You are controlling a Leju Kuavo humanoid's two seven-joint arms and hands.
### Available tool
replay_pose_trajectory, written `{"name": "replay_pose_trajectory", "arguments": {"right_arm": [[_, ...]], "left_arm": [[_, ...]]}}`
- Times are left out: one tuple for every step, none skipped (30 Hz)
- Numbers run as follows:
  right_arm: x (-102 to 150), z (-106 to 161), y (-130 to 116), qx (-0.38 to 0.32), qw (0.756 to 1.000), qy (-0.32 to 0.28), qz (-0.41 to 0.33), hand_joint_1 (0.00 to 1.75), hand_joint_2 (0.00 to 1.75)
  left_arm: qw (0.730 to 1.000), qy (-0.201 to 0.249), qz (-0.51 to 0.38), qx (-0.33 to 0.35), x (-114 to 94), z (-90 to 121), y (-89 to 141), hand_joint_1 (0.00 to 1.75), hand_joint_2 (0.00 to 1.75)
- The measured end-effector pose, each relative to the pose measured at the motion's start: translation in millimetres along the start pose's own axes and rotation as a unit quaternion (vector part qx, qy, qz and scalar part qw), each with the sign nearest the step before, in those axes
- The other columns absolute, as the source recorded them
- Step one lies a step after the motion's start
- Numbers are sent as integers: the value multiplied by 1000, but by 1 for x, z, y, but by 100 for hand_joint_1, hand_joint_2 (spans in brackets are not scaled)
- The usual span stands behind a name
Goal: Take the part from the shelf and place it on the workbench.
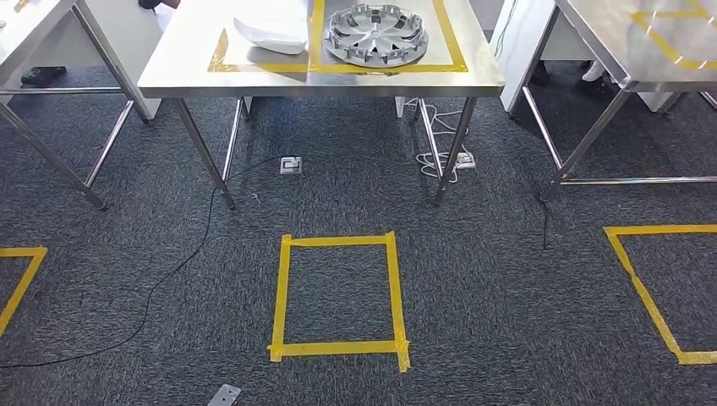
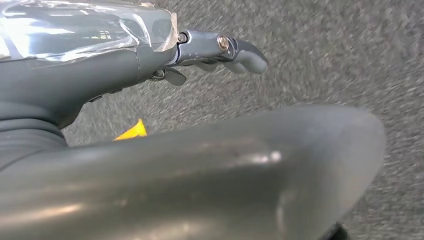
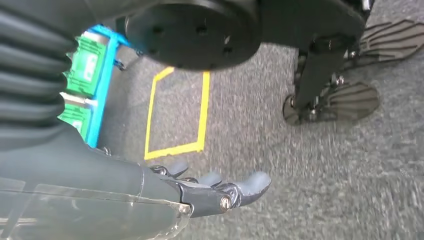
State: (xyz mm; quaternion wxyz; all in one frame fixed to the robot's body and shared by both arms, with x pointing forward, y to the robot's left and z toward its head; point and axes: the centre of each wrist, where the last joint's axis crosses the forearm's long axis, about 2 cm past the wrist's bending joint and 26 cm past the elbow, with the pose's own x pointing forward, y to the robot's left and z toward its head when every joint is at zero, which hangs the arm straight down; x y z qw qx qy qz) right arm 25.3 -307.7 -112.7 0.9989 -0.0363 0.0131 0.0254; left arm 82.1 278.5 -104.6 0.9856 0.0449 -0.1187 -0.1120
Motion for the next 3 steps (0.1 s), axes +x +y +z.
{"name": "replay_pose_trajectory", "arguments": {"right_arm": [[0, 0, 0, 0, 1000, 0, 1, 0, 175], [0, 0, 0, 0, 1000, 0, 1, 0, 175], [0, 0, 0, 0, 1000, 0, 1, 0, 175]], "left_arm": [[1000, 2, 0, 0, -2, 0, 0, 0, 0], [1000, 4, 0, 0, -3, 0, 0, 0, 0], [1000, 5, 0, 0, -4, 0, 0, 0, 0]]}}
